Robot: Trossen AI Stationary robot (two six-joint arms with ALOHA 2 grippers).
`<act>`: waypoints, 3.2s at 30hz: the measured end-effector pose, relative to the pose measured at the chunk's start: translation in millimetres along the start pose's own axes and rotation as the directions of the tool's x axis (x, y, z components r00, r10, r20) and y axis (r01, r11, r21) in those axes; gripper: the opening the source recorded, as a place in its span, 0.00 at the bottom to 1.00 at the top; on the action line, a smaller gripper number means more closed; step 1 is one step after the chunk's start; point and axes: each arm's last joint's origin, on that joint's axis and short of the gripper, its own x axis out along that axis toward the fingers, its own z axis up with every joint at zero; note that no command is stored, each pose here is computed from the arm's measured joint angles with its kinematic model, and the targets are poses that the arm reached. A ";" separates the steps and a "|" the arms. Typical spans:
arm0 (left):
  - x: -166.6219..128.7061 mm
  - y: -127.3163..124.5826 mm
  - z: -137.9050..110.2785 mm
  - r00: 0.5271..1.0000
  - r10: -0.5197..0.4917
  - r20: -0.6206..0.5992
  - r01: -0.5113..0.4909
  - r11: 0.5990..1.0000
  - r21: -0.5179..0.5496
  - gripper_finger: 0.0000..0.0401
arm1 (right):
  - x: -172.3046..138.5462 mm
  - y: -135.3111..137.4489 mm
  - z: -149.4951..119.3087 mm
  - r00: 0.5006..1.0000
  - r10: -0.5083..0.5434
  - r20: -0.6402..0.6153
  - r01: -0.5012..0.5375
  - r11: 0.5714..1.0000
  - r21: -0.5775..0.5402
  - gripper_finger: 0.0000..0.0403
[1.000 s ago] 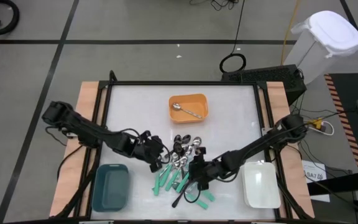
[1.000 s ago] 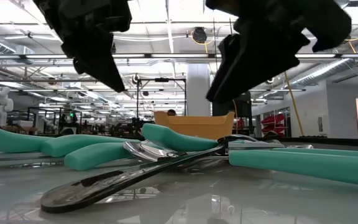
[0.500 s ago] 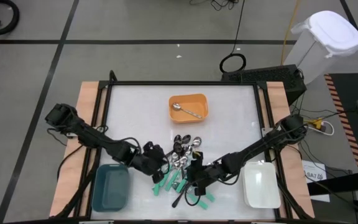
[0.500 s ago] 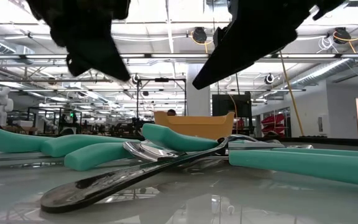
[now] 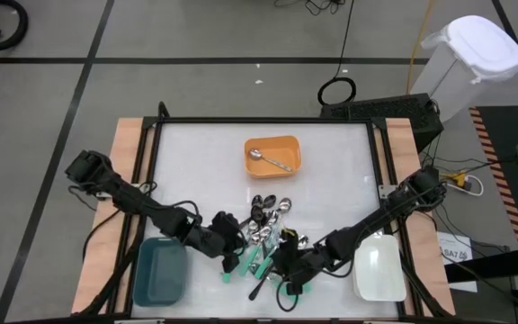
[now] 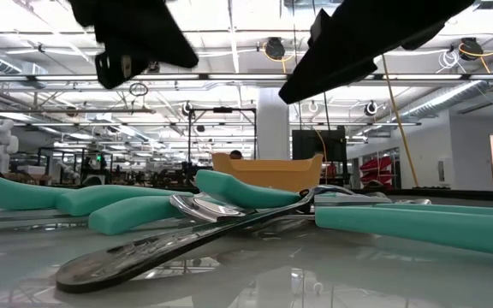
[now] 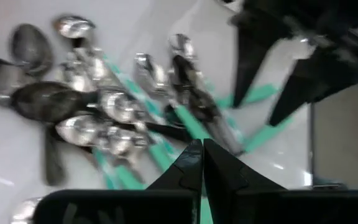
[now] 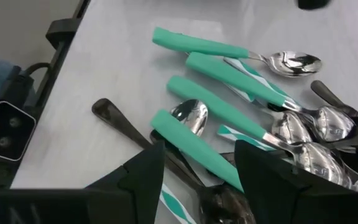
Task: Sort silverware by color (type)
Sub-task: Put the green spoon into the blue bin
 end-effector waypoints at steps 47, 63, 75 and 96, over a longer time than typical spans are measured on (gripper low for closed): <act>62.5 -70.1 9.2 0.561 0.748 -0.354 -0.761 0.635 0.135 0.32 | -33.1 67.7 -38.3 0.992 0.105 -0.064 -0.107 0.994 -0.031 0.48; 70.5 -54.0 -27.5 0.444 0.807 -0.389 -0.887 0.458 -0.063 0.57 | -32.8 66.9 -38.7 0.992 0.100 -0.070 -0.108 0.988 -0.106 0.48; 65.8 -61.7 -37.7 0.464 0.814 -0.350 -0.882 0.460 -0.101 0.57 | -32.7 67.0 -36.9 0.995 0.085 -0.043 -0.087 0.995 -0.047 0.48; 67.7 -74.5 -58.1 0.532 0.809 -0.249 -0.846 0.501 -0.180 0.52 | -39.5 77.8 -42.5 0.995 0.093 -0.027 -0.093 0.996 0.008 0.48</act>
